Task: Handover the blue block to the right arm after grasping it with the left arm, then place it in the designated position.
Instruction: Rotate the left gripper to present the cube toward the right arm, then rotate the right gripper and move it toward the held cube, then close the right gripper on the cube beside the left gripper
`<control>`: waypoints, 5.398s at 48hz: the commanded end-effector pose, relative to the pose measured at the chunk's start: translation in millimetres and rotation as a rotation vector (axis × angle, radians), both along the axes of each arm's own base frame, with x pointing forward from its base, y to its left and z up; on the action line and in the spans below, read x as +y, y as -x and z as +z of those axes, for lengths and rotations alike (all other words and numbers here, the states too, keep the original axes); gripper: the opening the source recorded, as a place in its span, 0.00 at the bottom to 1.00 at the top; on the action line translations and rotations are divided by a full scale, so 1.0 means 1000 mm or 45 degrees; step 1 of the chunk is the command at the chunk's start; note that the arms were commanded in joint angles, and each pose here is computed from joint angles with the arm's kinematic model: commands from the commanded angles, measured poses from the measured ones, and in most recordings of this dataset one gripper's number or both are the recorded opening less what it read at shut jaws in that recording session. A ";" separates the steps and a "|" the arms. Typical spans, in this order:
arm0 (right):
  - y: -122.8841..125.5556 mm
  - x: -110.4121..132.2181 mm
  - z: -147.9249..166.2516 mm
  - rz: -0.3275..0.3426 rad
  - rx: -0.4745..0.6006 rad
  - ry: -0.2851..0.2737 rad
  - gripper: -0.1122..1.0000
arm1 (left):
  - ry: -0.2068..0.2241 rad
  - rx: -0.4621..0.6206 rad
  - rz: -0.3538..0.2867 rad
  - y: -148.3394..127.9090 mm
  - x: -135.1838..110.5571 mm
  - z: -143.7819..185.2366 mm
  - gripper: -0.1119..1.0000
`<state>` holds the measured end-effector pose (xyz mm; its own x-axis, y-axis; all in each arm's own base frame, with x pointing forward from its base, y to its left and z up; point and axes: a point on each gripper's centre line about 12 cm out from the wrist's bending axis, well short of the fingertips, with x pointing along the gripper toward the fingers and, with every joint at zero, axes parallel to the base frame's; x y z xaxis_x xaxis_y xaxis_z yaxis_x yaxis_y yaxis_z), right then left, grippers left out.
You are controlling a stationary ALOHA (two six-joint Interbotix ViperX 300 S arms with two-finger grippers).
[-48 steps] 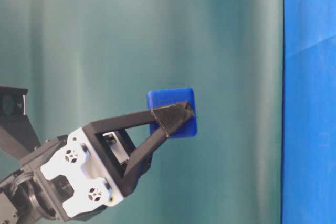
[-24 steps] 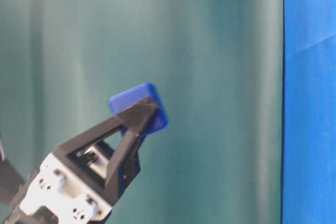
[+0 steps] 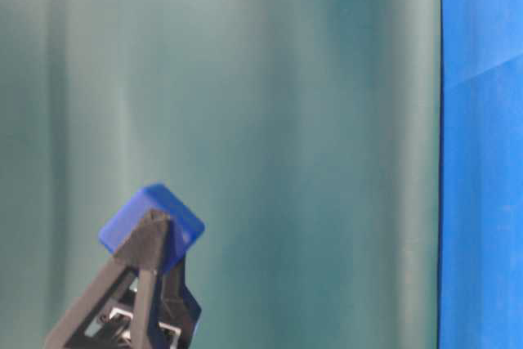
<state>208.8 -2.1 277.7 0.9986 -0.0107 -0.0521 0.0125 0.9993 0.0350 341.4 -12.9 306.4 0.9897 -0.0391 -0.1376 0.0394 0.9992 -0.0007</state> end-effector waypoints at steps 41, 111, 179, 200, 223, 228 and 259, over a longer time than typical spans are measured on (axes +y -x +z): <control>-0.009 0.003 0.025 0.066 0.030 0.542 0.98 | 0.014 -0.078 0.002 0.003 0.000 0.015 0.54; -0.013 0.007 0.034 0.166 0.000 1.560 0.96 | 0.024 -0.077 0.001 0.003 0.000 0.015 0.54; -0.085 0.011 0.056 0.231 -0.011 1.556 0.96 | 0.026 -0.071 0.002 0.003 0.000 0.014 0.54; -0.153 0.016 0.061 0.291 -0.052 1.586 0.96 | 0.028 -0.073 0.004 0.003 0.000 0.015 0.54; -0.208 0.015 0.064 0.290 -0.044 1.595 0.96 | 0.030 -0.073 0.004 0.003 0.000 0.015 0.54; -0.210 0.014 0.064 0.289 -0.033 1.595 0.96 | 0.030 -0.073 0.004 0.003 0.000 0.015 0.54; -0.210 0.013 0.064 0.277 0.000 1.580 0.54 | 0.030 -0.079 -0.001 0.003 -0.001 0.016 0.54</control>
<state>418.1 10.9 323.3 0.9787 0.1114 -0.1724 -0.2002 0.3316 -0.9219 339.2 -12.7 310.7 0.9932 -0.0384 -0.1102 0.0366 0.9992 -0.0187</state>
